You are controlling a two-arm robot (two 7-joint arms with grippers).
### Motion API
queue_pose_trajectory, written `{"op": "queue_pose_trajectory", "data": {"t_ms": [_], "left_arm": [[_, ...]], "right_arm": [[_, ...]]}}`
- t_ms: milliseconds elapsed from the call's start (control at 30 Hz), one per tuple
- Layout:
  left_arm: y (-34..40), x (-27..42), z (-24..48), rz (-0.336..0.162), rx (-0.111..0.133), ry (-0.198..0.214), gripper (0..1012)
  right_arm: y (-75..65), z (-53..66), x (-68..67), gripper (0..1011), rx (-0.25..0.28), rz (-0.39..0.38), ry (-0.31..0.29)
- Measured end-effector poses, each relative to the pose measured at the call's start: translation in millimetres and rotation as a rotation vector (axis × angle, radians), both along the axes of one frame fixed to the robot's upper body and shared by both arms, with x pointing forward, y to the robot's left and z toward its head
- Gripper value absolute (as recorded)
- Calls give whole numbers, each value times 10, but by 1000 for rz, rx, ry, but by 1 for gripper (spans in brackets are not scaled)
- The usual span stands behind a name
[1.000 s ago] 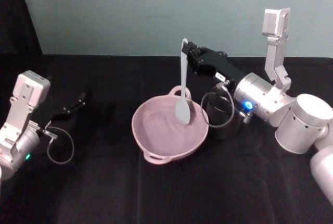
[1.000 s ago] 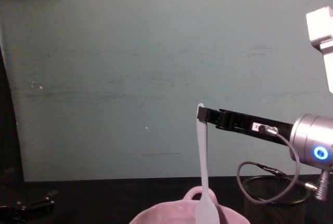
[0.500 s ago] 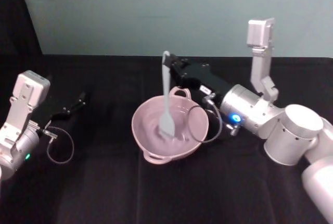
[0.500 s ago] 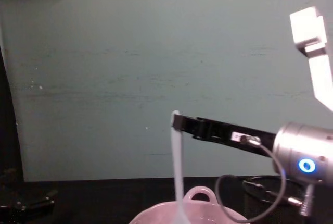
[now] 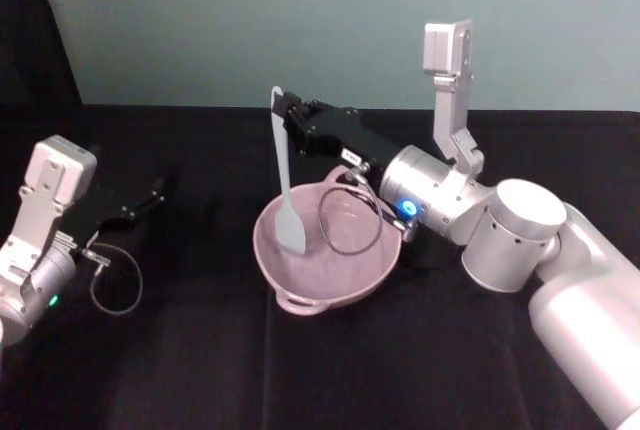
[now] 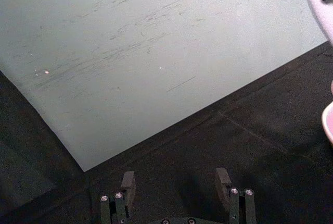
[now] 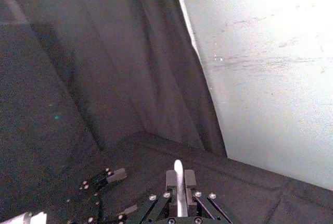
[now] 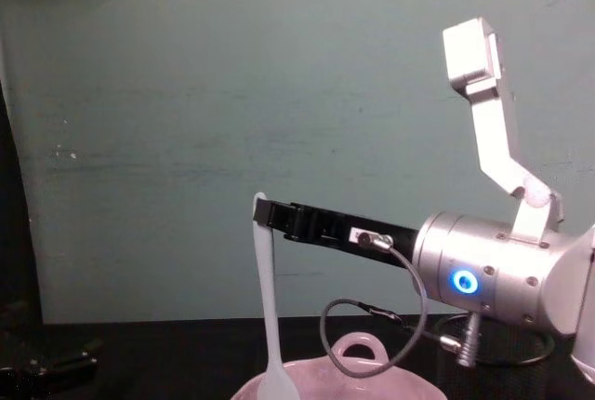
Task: Use the one hand to pick up the spoon and stir the clear water in the bowl.
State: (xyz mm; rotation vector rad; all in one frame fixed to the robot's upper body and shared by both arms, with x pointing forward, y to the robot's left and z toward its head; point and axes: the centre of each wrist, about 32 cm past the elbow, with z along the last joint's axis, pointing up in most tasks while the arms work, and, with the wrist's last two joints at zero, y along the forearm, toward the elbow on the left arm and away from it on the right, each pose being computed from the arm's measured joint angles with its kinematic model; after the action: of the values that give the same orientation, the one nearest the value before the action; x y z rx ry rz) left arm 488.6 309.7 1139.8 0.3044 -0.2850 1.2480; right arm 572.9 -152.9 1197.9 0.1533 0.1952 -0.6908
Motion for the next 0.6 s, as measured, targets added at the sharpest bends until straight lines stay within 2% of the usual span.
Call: {"op": "queue_pose_trajectory", "data": {"t_ms": [200,333,433,600], "left_arm": [[0,0,0,0,0,0,1011],[0,0,0,0,0,0,1011],[0,0,0,0,0,0,1011],[0,0,0,0,0,0,1012]], "right_arm": [[4,-11,115,95,-2,-27,-1],[-79,-13,162,95,-2,-66,0],[-201,-3,182,95,-6,-99,1],[-368,20,138,95,-14,-138,5]]}}
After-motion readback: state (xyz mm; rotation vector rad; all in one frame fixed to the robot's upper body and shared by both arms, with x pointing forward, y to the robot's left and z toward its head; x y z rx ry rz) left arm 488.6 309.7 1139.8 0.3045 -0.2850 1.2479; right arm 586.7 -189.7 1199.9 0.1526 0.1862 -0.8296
